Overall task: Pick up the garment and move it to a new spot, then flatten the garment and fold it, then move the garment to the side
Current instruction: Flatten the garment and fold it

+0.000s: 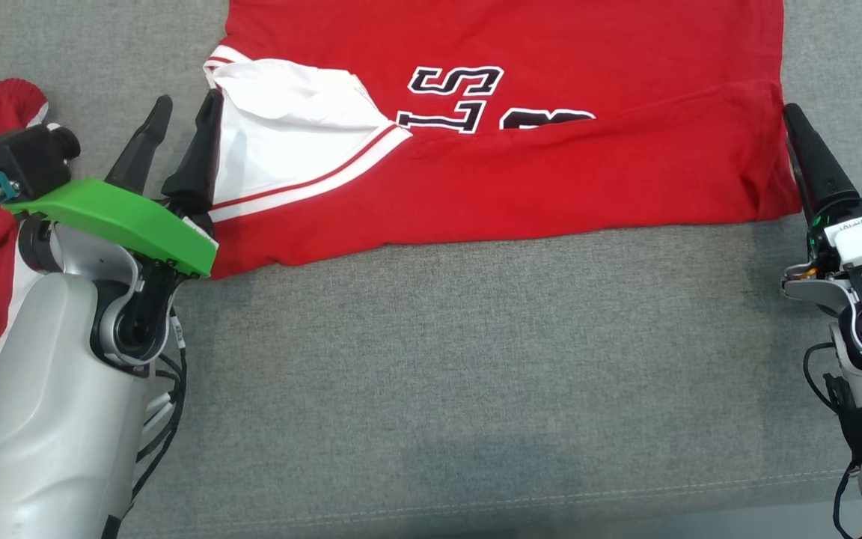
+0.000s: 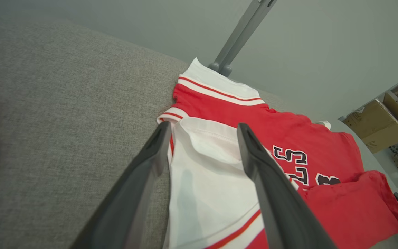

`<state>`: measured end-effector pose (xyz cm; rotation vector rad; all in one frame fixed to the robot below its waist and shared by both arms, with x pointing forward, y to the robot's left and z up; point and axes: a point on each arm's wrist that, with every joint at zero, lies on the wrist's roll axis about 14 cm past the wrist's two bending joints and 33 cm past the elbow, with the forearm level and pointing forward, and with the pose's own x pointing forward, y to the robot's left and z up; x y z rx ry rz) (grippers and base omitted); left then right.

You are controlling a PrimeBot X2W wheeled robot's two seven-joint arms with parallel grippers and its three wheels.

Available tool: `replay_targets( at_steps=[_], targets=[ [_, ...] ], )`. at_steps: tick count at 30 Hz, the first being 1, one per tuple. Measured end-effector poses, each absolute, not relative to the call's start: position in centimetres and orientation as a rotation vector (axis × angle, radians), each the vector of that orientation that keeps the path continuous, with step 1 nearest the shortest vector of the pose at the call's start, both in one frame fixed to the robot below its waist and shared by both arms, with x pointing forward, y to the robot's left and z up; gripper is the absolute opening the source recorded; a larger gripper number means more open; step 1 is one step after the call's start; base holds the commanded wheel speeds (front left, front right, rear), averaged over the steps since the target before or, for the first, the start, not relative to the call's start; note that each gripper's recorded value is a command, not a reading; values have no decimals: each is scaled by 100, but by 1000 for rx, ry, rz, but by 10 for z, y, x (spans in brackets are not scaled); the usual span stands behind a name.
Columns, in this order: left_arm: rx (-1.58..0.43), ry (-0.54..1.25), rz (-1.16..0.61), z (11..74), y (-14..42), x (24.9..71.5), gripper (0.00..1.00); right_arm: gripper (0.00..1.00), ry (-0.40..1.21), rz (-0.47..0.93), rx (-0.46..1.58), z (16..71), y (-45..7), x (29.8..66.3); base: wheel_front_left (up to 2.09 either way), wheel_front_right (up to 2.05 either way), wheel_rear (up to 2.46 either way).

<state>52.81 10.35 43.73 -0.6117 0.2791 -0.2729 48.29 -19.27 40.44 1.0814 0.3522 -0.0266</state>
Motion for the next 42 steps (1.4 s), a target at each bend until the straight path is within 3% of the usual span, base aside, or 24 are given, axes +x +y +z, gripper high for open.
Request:
replay_targets(
  at_steps=[9, 22, 42],
  targets=[
    [-533, 219, -273, 452, 111, 518, 100, 100, 288, -28, 994, 421, -204, 479, 0, 0, 0],
    [-458, 287, -309, 438, 102, 475, 100, 100, 265, -17, 786, 431, -211, 453, 0, 0, 0],
    [-474, 361, -266, 416, 102, 464, 100, 100, 433, -44, 656, 380, -199, 434, 0, 0, 0]
  ],
)
